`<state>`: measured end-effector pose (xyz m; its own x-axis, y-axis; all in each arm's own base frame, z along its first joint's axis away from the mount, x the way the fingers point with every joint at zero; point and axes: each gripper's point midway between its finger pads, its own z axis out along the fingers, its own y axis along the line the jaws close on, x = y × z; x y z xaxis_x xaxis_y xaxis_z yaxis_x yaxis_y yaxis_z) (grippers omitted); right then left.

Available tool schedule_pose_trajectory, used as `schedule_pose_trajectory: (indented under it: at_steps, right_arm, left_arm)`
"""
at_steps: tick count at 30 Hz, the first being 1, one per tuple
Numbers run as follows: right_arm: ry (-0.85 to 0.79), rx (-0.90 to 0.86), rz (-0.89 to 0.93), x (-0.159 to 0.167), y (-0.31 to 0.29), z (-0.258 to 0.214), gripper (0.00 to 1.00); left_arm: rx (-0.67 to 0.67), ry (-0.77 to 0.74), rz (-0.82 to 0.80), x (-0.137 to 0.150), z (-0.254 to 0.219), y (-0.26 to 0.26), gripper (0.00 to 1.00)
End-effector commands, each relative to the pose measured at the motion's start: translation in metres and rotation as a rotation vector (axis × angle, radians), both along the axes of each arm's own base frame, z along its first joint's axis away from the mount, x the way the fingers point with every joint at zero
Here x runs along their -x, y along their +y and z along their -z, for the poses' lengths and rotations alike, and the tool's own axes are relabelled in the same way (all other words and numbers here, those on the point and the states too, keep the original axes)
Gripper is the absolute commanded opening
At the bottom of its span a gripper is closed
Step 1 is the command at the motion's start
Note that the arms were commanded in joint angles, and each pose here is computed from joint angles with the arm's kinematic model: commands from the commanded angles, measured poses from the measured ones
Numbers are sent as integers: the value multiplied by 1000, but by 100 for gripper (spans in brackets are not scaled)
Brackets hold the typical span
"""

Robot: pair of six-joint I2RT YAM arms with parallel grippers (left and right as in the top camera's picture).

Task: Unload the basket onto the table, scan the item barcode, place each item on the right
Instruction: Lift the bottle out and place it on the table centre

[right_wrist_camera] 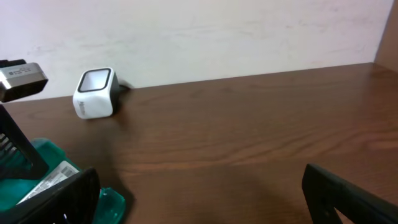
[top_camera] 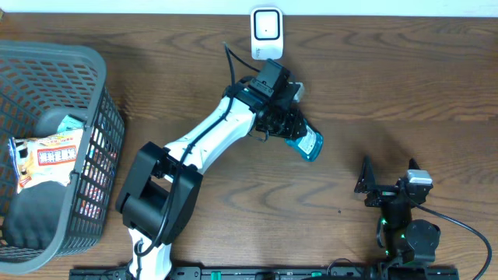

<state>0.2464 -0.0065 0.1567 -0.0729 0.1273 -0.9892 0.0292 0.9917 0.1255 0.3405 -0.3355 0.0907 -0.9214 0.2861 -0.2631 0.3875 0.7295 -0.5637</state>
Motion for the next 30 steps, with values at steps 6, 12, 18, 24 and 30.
schedule_pose_trajectory:
  at_steps: [6, 12, 18, 24, 30]
  right_arm:
    - [1, 7, 0, 0, 0, 0, 99]
    - [1, 7, 0, 0, 0, 0, 99]
    - [1, 7, 0, 0, 0, 0, 99]
    - [1, 7, 0, 0, 0, 0, 99]
    - [1, 7, 0, 0, 0, 0, 99]
  left_arm:
    - [-2, 14, 14, 3, 8, -4, 57]
    - [-60, 19, 41, 11, 20, 7, 77]
    - [-270, 7, -18, 10, 40, 43, 78]
    - [-409, -71, -102, -8, 12, 80, 82]
    - [-415, -446, -175, -51, -145, 126, 98]
